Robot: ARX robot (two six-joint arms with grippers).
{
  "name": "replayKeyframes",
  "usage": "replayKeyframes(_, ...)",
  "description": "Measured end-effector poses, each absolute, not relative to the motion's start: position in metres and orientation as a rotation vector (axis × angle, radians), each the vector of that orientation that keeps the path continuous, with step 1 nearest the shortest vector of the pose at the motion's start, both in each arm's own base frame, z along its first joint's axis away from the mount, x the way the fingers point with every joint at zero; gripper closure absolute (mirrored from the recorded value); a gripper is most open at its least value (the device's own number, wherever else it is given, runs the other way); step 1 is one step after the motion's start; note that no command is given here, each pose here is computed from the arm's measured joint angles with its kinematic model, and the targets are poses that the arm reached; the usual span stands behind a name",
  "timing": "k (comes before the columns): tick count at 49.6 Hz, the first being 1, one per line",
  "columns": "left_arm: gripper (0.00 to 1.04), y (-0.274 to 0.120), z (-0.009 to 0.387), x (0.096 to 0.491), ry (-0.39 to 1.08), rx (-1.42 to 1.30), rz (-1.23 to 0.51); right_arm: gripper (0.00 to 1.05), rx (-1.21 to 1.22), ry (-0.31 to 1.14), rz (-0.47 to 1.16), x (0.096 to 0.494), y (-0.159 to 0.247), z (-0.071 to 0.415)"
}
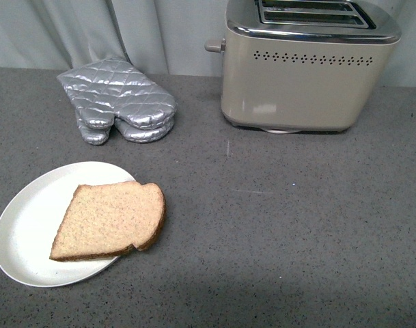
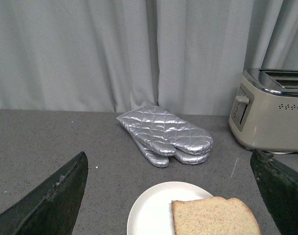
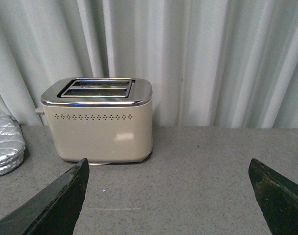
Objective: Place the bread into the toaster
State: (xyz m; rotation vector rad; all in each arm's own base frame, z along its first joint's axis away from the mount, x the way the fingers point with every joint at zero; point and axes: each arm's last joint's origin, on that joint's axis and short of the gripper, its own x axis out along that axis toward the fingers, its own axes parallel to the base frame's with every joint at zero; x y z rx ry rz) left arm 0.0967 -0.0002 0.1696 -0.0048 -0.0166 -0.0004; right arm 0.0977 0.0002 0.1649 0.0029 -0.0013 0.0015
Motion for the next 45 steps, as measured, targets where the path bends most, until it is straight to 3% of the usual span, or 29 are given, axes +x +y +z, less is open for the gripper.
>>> replayKeyframes(43,0.07,-0.0002,0.1696,0.0967,-0.016,-0.005,0.0,0.1,0.003,-0.001,0.002,0.0977,0.0002,0.1649)
replayKeyframes(45,0.07,-0.0006,0.168,0.0973,0.09,-0.055,0.076,0.1,0.003,-0.001,0.002,0.0977,0.0002,0.1649)
